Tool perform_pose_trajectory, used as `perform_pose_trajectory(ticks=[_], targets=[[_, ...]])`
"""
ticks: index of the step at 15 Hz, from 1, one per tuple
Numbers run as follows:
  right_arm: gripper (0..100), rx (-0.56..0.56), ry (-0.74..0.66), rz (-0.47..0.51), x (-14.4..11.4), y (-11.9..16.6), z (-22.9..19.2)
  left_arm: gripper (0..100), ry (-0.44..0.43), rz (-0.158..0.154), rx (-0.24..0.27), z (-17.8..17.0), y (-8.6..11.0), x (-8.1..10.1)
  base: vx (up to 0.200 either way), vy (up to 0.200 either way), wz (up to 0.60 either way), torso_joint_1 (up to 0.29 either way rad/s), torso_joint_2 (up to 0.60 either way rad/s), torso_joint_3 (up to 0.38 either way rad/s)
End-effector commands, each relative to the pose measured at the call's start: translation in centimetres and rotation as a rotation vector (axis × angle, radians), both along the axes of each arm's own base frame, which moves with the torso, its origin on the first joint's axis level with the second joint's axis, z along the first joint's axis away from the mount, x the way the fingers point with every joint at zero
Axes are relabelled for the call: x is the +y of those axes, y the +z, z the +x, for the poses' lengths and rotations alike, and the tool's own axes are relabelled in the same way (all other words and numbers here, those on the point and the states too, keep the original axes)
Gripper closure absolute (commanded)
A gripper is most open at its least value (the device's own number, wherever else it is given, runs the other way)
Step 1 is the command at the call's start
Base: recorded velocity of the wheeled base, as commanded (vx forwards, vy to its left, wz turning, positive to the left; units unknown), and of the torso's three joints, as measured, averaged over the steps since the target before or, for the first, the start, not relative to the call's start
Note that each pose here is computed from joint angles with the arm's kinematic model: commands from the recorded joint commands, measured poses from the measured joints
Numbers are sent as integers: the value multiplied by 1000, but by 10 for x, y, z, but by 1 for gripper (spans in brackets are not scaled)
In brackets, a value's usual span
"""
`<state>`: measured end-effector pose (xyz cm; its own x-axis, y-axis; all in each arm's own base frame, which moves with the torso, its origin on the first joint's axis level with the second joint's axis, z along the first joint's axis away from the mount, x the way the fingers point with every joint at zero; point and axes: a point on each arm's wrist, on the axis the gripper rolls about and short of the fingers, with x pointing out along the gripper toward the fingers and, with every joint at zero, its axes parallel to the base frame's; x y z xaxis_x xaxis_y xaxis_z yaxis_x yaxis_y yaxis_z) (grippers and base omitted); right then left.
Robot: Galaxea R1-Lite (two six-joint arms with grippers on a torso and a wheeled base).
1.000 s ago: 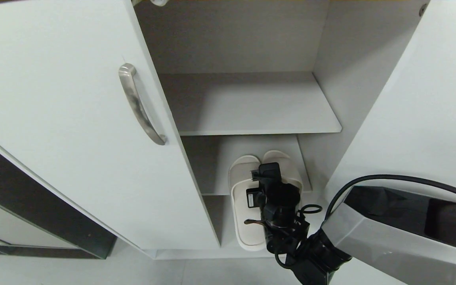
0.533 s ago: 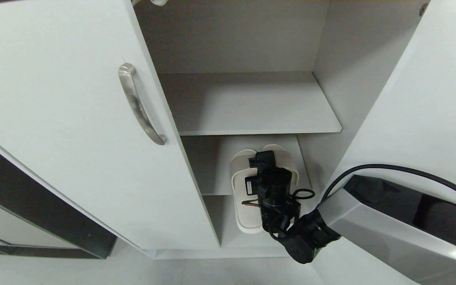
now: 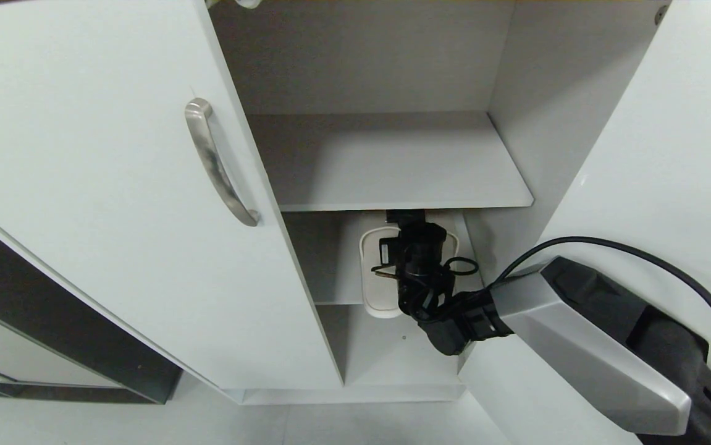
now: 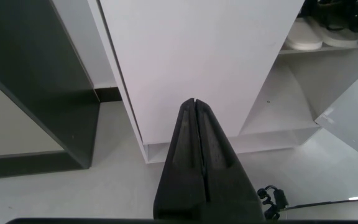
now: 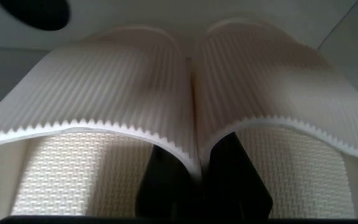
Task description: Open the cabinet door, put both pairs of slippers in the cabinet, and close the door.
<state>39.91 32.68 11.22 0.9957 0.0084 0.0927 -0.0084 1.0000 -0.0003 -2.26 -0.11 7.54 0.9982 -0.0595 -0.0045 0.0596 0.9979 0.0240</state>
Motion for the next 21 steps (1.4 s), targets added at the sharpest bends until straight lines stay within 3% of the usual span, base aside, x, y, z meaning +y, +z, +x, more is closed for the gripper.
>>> perform_pose_trajectory(ticks=[1, 9, 10, 17, 21], targets=[[100, -2, -8, 1, 2, -8, 7, 100, 0, 0, 0, 0, 0, 0, 0, 0, 0, 0, 0, 0], [100, 9, -15, -8, -1, -16, 11, 100, 0, 0, 0, 0, 0, 0, 0, 0, 0, 0, 0, 0], [0, 10, -15, -9, -1, -16, 11, 100, 0, 0, 0, 0, 0, 0, 0, 0, 0, 0, 0, 0], [0, 26, -8, -24, -2, -13, 2, 100, 0, 0, 0, 0, 0, 0, 0, 0, 0, 0, 0, 0], [0, 33, 12, -31, -12, -5, -25, 100, 0, 2, 0, 0, 0, 0, 0, 0, 0, 0, 0, 0]])
